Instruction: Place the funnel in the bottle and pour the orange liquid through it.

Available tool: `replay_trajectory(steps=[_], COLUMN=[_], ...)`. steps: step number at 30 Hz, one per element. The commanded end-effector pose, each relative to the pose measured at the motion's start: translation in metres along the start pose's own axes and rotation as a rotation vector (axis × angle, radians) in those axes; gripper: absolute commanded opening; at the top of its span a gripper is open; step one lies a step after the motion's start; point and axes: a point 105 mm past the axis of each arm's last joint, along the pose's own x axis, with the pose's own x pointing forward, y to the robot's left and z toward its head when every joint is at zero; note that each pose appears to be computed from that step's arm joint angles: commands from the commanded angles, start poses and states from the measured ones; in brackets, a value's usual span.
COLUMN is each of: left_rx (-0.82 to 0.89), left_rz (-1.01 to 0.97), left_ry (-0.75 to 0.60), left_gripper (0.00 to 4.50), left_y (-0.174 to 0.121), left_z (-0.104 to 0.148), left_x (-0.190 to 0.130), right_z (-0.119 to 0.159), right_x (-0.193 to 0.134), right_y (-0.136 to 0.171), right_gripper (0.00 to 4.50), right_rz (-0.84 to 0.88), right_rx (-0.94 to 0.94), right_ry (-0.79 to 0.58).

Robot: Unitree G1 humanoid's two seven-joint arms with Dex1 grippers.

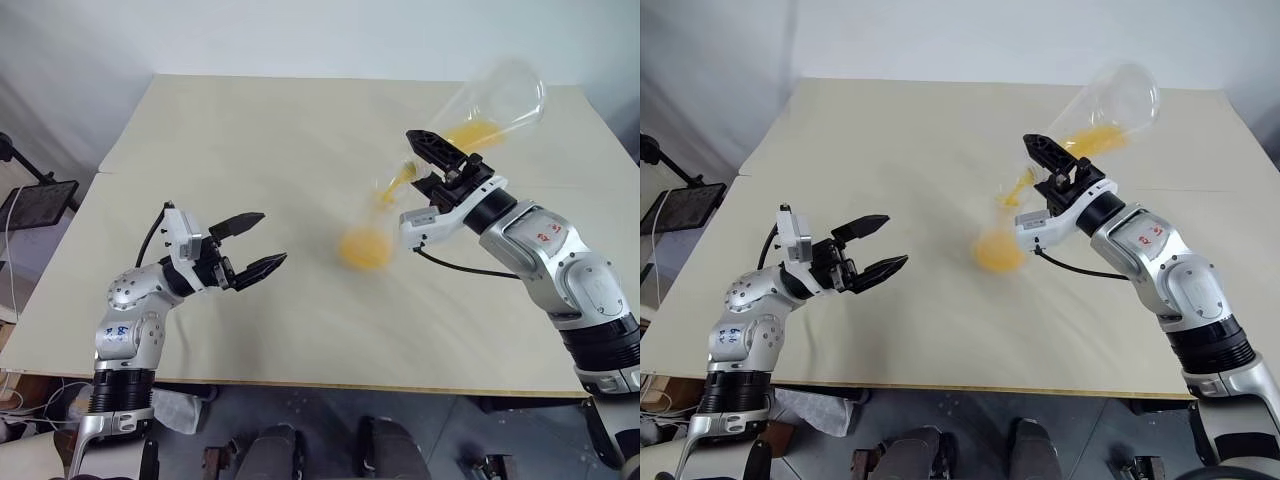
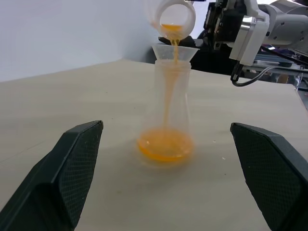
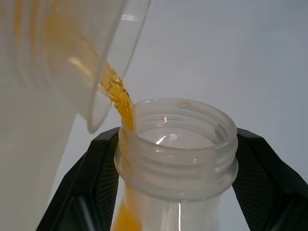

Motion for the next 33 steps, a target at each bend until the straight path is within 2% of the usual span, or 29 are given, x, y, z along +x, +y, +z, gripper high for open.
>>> replay_trajectory(steps=[1,33], left_rx=[0.040,0.051], left_rz=[-0.011,0.005], left_ry=[-0.040,-0.040], left_gripper=[4.50,4.50], left_y=[-0.0035,-0.0040], left_z=[0.0121,0.0125], left_x=[0.0009,-0.0005], right_z=[-0.0043,-0.0031], right_x=[0.0001,0.0000], right_y=[-0.0210,-0.0225], right_gripper=[2.81,2.81], right_rz=[-0.075,-0.093], right_rx=[-0.028,-0.041], right_ry=[0.005,-0.005])
